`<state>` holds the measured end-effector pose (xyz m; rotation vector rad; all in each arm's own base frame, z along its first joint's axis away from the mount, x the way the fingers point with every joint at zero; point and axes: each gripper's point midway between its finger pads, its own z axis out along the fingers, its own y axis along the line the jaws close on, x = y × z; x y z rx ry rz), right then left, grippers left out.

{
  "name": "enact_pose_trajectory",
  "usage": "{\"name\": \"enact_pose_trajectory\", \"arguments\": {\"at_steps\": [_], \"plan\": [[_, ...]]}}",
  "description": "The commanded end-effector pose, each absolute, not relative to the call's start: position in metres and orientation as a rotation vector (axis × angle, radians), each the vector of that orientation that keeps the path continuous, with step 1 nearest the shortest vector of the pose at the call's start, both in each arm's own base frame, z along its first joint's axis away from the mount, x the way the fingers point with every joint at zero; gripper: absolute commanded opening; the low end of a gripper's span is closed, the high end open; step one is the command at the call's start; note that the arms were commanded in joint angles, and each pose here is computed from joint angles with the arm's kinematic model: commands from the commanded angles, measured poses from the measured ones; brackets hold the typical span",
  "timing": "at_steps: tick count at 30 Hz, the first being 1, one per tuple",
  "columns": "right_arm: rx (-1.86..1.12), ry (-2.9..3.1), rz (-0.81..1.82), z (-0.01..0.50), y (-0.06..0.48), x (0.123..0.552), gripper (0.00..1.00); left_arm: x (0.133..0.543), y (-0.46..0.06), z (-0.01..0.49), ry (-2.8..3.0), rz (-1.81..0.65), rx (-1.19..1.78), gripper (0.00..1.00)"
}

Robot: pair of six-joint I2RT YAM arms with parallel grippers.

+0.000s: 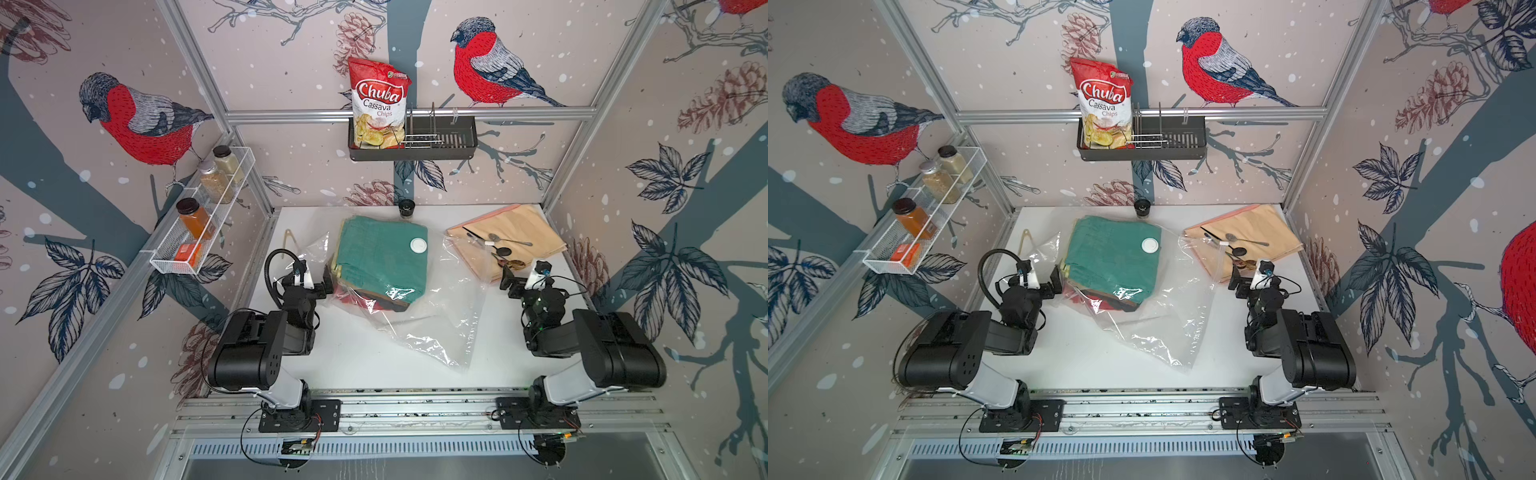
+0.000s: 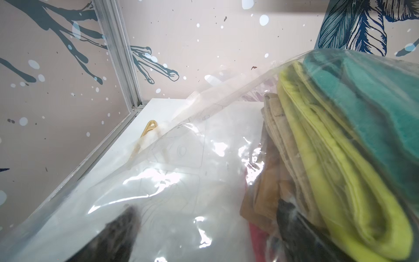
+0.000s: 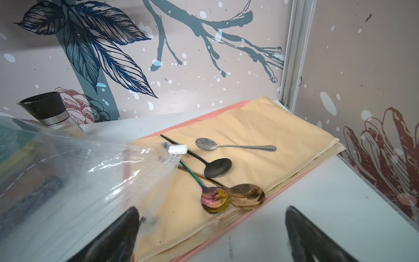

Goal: Take the trousers out of the vacuum bag
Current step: Open the vacuum bag at the center of the board.

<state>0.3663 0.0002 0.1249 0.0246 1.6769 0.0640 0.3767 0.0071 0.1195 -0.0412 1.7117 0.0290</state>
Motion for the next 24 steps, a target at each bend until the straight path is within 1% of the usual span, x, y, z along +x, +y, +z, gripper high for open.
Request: {"name": "enact_pose_trajectory", "arguments": {"at_steps": [1, 24], "plan": [[0.018, 1.648, 0.067, 0.1322, 0.0010, 0.3668, 1.00, 0.3781, 0.0061, 0.1296, 1.672, 0.027, -0.029, 0.98], [0.019, 1.651, 0.066, 0.1315, 0.0009, 0.3677, 1.00, 0.3793, 0.0057, 0.1285, 1.678, 0.026, -0.026, 0.98]]}}
